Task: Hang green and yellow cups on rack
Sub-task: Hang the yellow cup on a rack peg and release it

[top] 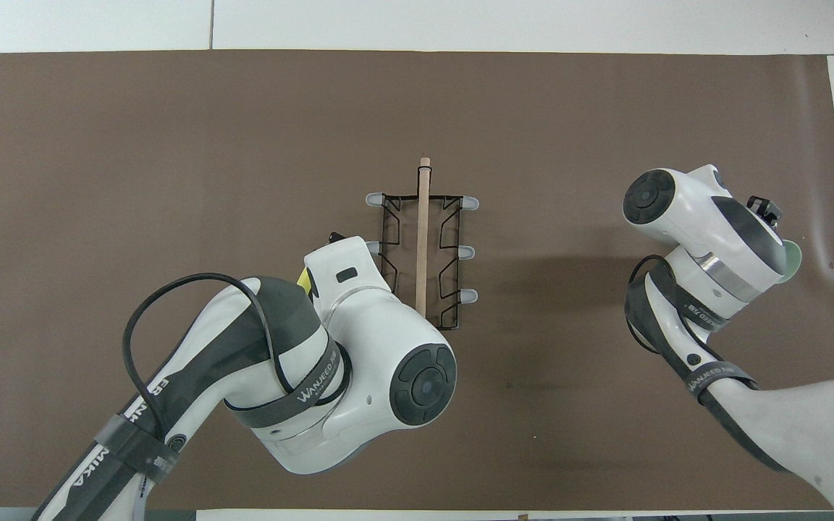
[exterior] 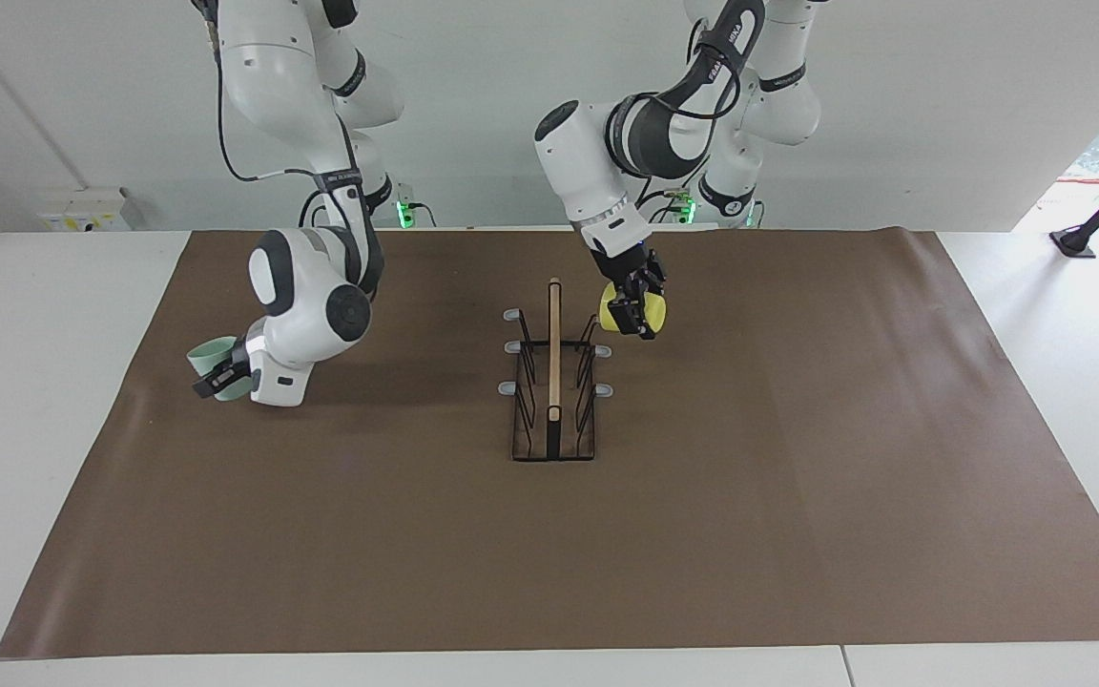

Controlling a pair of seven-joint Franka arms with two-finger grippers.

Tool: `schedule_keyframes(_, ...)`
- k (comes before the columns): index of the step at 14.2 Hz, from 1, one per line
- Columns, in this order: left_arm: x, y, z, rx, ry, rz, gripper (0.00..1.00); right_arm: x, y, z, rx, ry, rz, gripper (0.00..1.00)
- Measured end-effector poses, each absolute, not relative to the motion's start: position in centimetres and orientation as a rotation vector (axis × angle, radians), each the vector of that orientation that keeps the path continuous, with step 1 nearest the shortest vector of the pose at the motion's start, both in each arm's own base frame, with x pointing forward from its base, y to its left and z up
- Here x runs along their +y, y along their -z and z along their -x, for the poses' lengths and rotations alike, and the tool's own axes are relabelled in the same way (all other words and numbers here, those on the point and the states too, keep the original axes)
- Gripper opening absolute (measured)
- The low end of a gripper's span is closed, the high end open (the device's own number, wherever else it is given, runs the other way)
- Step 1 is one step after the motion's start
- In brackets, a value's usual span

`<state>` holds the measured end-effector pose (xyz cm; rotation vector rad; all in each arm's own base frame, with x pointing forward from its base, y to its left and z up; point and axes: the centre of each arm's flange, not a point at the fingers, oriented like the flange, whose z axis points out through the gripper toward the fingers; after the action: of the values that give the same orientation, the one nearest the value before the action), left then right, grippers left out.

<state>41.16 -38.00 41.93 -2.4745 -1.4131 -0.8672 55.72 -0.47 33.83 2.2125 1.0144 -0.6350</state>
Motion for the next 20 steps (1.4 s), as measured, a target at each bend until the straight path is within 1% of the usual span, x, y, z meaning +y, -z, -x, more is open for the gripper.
schedule_keyframes(2,-38.9,-42.0,-40.3,-1.39,0.877,2.494,0.63,0.1,-37.2,-54.9,0.952,0.559,-2.387,0.68)
schedule_keyframes(5,-40.1,-42.0,-39.2,-1.362,0.885,2.518,0.63,-0.4,-39.6,-54.2,0.888,0.509,-2.547,0.68)
schedule_keyframes(8,-40.6,-42.3,-38.8,-1.358,0.884,2.536,0.62,-4.8,-40.4,-53.8,0.881,0.509,-2.704,0.68)
schedule_keyframes(10,-41.0,-43.1,-38.9,-1.396,0.853,2.549,0.59,-8.7,-41.0,-53.7,0.897,0.455,-2.864,0.68)
schedule_keyframes(11,-41.2,-43.7,-39.0,-1.41,0.819,2.566,0.64,-10.1,-41.4,-53.7,0.933,0.427,-2.904,0.68)
schedule_keyframes(12,-41.5,-44.5,-39.0,-1.411,0.768,2.594,0.74,-10.8,-41.9,-53.7,0.976,0.396,-2.93,0.68)
schedule_keyframes(14,-41.7,-46.0,-39.4,-1.411,0.685,2.641,0.96,-10.4,-43.0,-53.7,1.043,0.289,-3.042,0.68)
schedule_keyframes(15,-41.6,-46.6,-39.7,-1.421,0.67,2.652,1.0,-10.1,-43.5,-53.4,1.066,0.248,-3.115,0.68)
schedule_keyframes(18,-39.7,-48.7,-41.2,-1.403,0.641,2.682,1.0,-10.2,-45.2,-51.7,1.113,0.225,-3.269,0.68)
schedule_keyframes(20,-37.1,-50.1,-42.9,-1.306,0.576,2.735,1.0,-9.1,-46.7,-51.4,1.183,0.17,-3.311,0.68)
